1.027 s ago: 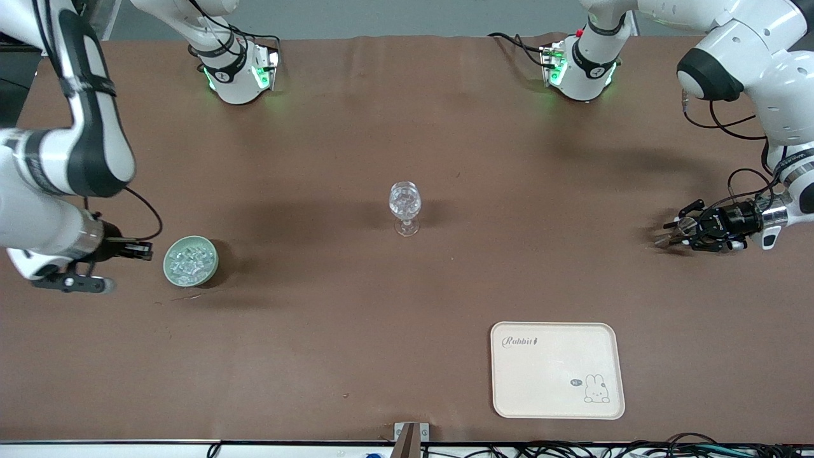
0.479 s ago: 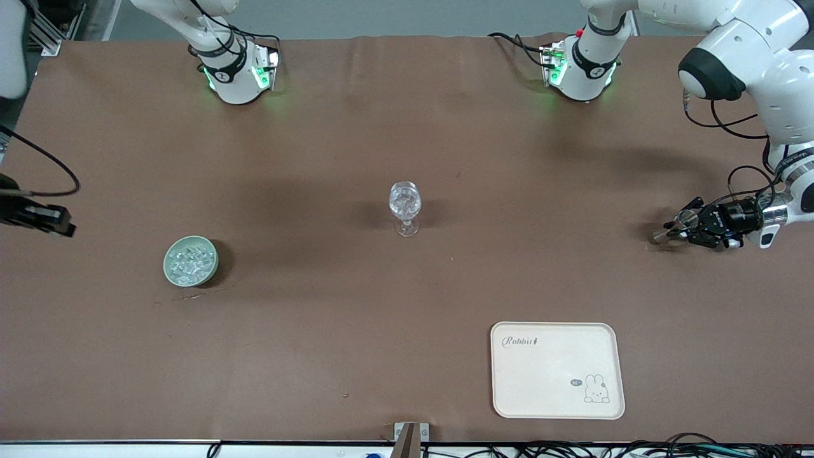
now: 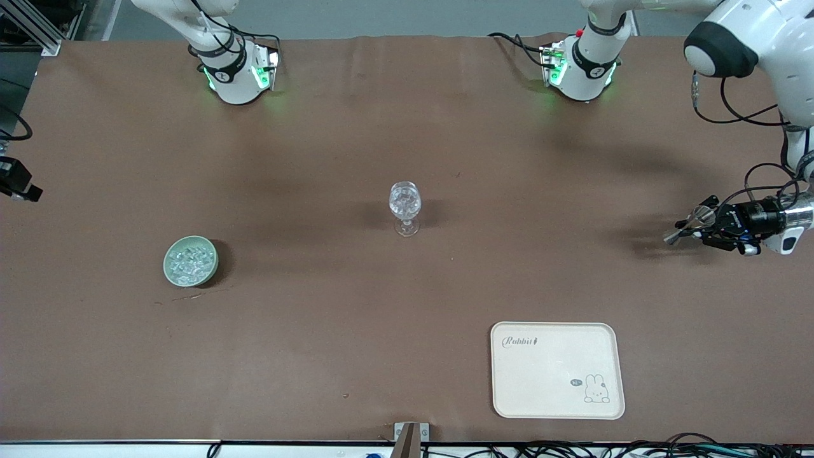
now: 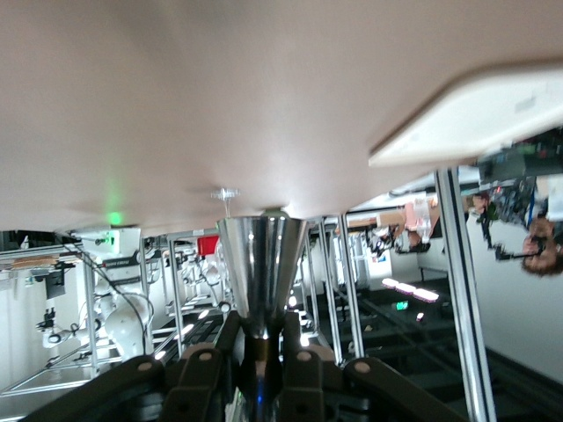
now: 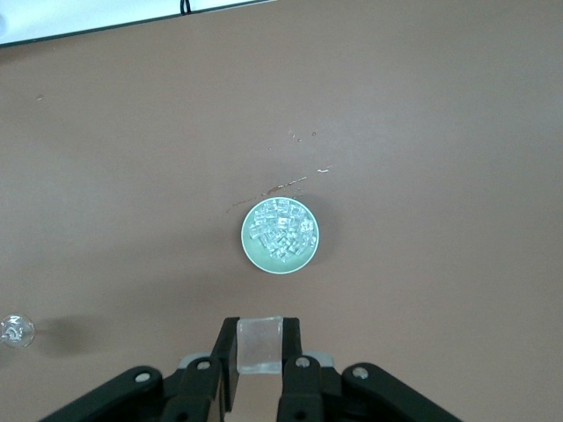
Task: Pour wine and add ice with both arms
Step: 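Carry the silver jigger with the left gripper to above the wine glass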
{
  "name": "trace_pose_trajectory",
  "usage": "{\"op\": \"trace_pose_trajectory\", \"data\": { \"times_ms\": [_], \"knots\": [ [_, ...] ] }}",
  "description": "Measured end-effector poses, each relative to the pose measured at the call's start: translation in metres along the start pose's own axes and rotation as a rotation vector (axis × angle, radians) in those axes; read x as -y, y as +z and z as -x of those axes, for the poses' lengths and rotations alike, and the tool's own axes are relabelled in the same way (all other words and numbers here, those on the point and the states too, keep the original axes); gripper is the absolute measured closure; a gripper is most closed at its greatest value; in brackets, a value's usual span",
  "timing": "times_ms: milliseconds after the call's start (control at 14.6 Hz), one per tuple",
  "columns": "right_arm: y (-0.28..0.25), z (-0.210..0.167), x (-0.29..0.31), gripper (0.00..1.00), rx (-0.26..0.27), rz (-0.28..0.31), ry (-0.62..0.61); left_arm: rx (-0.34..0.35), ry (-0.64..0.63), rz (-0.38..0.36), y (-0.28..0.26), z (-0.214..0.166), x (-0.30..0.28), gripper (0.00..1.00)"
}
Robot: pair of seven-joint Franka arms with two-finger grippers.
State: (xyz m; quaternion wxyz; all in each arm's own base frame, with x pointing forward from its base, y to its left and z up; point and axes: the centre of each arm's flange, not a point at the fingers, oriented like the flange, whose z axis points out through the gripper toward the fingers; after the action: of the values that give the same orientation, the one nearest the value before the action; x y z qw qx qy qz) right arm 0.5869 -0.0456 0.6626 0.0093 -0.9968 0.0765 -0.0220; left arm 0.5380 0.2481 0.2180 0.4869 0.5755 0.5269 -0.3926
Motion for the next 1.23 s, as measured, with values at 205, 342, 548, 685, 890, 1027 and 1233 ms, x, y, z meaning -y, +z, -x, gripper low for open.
{"op": "trace_pose_trajectory", "data": {
  "times_ms": [205,342,548,685,890,1027,1233],
  "knots": [
    [0.012,0.009,-0.001,0.77,0.007,0.001,0.001,0.029,0.010,-0.037,0.019,0.038,-0.004,0.78],
    [0.014,0.017,-0.002,0.77,0.005,0.001,0.001,0.030,0.002,-0.073,0.039,0.065,-0.015,0.78],
    [0.013,0.022,0.001,0.77,0.005,0.000,-0.004,0.024,0.008,-0.101,0.075,0.106,-0.038,0.78],
    [0.014,0.022,0.000,0.77,0.007,0.001,-0.002,0.021,-0.004,-0.127,0.100,0.130,-0.049,0.78],
    [0.015,0.022,-0.003,0.77,0.008,0.002,0.004,0.016,-0.026,-0.167,0.139,0.158,-0.058,0.78],
    [0.015,0.022,-0.004,0.77,0.009,0.002,0.005,0.000,-0.031,-0.172,0.162,0.170,-0.058,0.78],
    [0.015,0.022,-0.003,0.77,0.009,0.002,0.004,-0.050,-0.021,-0.190,0.216,0.188,-0.055,0.78]
  ]
}}
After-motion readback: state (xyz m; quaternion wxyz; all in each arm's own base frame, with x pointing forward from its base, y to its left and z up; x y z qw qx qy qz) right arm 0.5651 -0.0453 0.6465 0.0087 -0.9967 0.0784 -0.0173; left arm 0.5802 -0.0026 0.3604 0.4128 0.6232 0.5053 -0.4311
